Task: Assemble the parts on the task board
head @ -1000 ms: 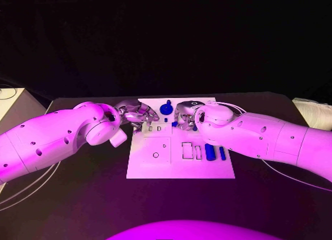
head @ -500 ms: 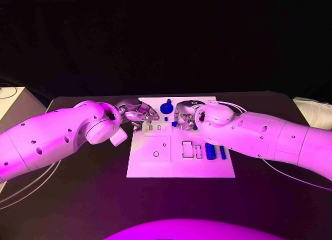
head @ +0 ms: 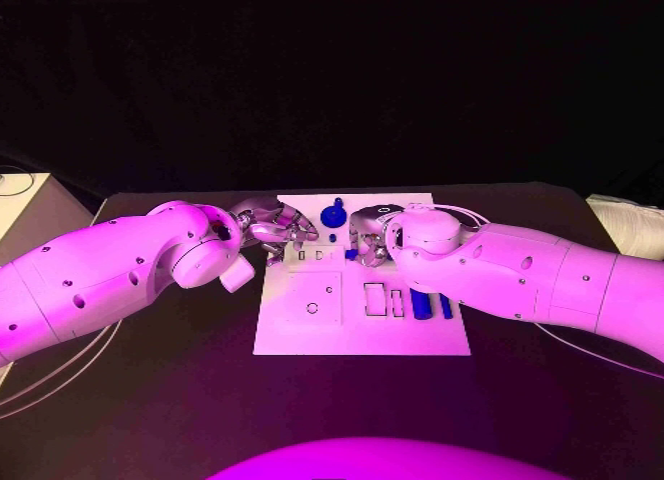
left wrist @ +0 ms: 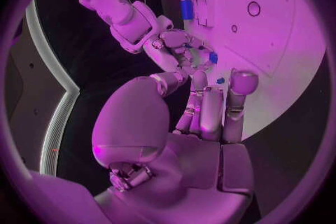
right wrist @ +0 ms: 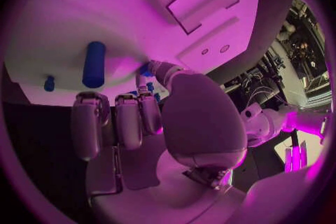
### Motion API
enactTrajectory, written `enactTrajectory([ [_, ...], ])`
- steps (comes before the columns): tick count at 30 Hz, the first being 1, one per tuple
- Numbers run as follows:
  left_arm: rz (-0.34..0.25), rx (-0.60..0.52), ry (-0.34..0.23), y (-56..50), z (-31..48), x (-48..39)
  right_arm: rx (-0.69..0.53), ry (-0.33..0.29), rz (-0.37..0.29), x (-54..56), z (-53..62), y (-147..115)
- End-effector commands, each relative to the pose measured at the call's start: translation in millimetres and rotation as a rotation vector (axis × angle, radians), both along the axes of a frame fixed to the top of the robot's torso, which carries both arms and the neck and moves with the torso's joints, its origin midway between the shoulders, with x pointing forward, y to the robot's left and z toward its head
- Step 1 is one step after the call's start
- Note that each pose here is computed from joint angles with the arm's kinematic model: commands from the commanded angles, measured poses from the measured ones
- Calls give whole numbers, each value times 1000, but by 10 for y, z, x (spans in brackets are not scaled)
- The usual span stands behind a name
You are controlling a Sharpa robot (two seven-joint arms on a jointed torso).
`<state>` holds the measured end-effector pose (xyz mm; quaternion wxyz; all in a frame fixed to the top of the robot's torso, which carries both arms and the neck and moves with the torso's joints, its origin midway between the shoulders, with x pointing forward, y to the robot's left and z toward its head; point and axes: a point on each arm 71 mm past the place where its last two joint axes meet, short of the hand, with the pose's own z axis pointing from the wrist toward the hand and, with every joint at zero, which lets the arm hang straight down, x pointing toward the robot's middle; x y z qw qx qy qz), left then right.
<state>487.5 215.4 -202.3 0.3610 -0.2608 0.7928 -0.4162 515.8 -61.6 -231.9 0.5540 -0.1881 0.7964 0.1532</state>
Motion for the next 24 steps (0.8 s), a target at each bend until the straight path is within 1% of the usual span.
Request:
enactTrajectory([
  [1,-17,-7,6,-18,0,-7,-63,-18,-15,1,8,-18],
  [12,-18,-7,7,-18,-4,-2,-36,-43,-5,-32,79,-15],
  [20,-21,-19,-1,-57,-18,19,8,-70,6,-66,136,-23],
  [22,-24,-31,-4,-73,-37,18,24,-79,9,-75,154,-31],
  [24,-26,-48,-3,-91,-77,6,43,-89,12,-88,173,-40],
])
